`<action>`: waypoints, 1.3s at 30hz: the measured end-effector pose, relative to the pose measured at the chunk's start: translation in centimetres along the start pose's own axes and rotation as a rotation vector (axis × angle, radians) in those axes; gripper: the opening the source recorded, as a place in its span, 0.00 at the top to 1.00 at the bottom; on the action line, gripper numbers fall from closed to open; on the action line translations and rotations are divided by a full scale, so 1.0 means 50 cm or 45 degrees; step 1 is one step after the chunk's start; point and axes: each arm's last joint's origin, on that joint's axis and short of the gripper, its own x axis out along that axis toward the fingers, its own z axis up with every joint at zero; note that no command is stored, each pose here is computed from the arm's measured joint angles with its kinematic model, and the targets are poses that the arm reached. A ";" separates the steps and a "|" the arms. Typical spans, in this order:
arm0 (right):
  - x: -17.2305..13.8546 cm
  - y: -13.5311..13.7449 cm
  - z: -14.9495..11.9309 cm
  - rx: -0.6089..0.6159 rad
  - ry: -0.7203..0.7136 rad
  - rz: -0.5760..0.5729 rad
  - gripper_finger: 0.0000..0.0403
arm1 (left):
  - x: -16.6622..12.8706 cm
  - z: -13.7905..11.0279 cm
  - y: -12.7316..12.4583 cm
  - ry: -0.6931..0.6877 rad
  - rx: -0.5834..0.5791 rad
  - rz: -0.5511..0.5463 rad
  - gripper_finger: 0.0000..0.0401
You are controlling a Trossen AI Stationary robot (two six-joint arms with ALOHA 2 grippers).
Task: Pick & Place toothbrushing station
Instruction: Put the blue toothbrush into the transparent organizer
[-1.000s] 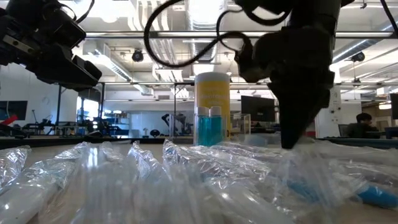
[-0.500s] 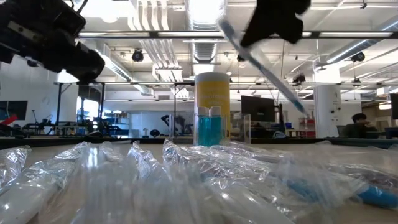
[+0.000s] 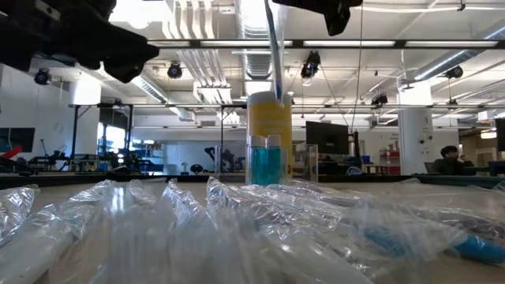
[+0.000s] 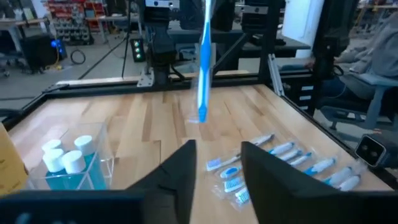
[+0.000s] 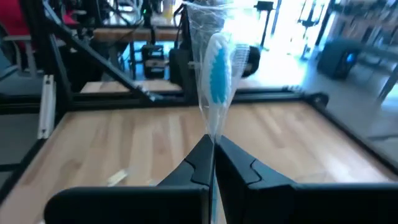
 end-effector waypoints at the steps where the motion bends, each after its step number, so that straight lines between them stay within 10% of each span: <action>1: 0.001 -0.005 -0.005 -0.015 -0.010 -0.008 0.98 | 0.005 0.002 0.000 0.008 -0.020 0.003 0.63; 18: 0.025 -0.038 -0.028 -0.123 -0.054 -0.090 0.98 | 0.137 0.080 0.007 0.031 -0.006 0.189 0.44; 39: 0.038 -0.056 -0.011 -0.161 -0.168 -0.012 0.98 | 0.248 0.124 0.019 0.031 0.044 0.332 0.43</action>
